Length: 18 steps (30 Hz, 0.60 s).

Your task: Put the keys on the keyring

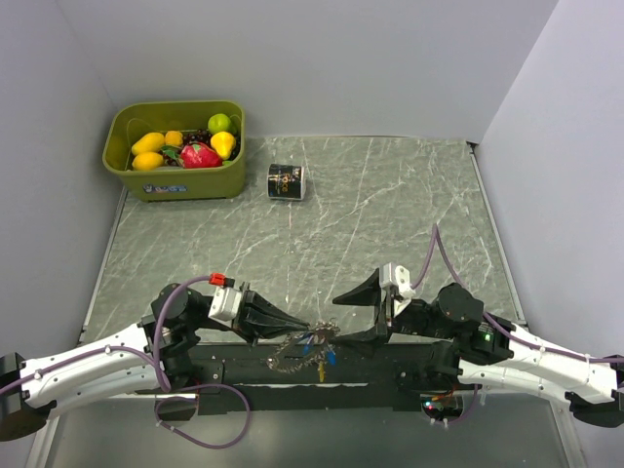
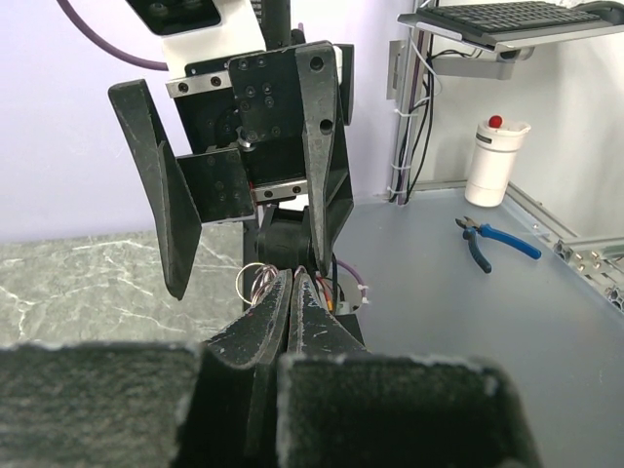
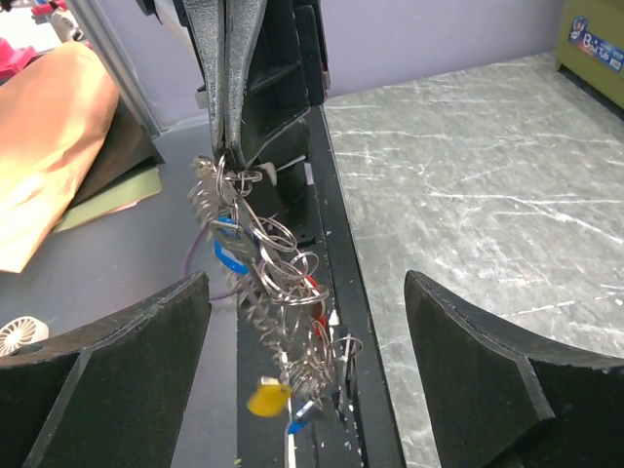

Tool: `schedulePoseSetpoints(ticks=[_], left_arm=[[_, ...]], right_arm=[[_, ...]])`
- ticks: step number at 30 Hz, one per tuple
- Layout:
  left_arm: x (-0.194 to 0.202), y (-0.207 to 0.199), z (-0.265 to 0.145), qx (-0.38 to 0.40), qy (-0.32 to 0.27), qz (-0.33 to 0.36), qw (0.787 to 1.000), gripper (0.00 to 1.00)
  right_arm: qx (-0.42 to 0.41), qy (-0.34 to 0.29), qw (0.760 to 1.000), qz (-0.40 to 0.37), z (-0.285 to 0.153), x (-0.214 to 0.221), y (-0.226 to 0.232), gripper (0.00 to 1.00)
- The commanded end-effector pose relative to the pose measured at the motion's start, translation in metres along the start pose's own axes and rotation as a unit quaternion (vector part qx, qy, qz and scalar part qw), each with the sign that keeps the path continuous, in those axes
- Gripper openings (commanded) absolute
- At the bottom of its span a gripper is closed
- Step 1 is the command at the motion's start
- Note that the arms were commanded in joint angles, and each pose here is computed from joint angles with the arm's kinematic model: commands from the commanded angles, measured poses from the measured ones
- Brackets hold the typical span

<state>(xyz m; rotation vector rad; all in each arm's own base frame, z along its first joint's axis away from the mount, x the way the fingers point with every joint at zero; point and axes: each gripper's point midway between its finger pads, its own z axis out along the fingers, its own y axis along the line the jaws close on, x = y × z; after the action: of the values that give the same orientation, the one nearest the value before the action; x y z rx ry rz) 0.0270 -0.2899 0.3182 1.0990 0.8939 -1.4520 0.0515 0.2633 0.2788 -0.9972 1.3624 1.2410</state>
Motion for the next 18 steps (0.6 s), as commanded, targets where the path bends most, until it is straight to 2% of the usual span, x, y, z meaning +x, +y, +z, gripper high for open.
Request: schedulePoseSetpoints(ticks=[1, 8, 14, 18], left_arm=[[-0.023, -0.003, 0.002, 0.005, -0.046, 0.014, 0.999, 0.01], [-0.022, 0.002, 0.004, -0.007, -0.078, 0.004, 0.997, 0.01], [-0.023, 0.006, 0.003, -0.019, -0.083, 0.007, 0.996, 0.01], [-0.024, 0.007, 0.003, -0.021, -0.082, 0.009, 0.996, 0.01]], right_arm=[[0.005, -0.032, 0.999, -0.006, -0.003, -0.022, 0.001, 0.86], [-0.025, -0.056, 0.998, -0.006, 0.008, -0.038, 0.010, 0.71], [-0.051, -0.043, 0.998, -0.003, 0.023, -0.038, 0.017, 0.61], [-0.053, -0.041, 0.998, -0.003, 0.028, -0.038, 0.017, 0.48]])
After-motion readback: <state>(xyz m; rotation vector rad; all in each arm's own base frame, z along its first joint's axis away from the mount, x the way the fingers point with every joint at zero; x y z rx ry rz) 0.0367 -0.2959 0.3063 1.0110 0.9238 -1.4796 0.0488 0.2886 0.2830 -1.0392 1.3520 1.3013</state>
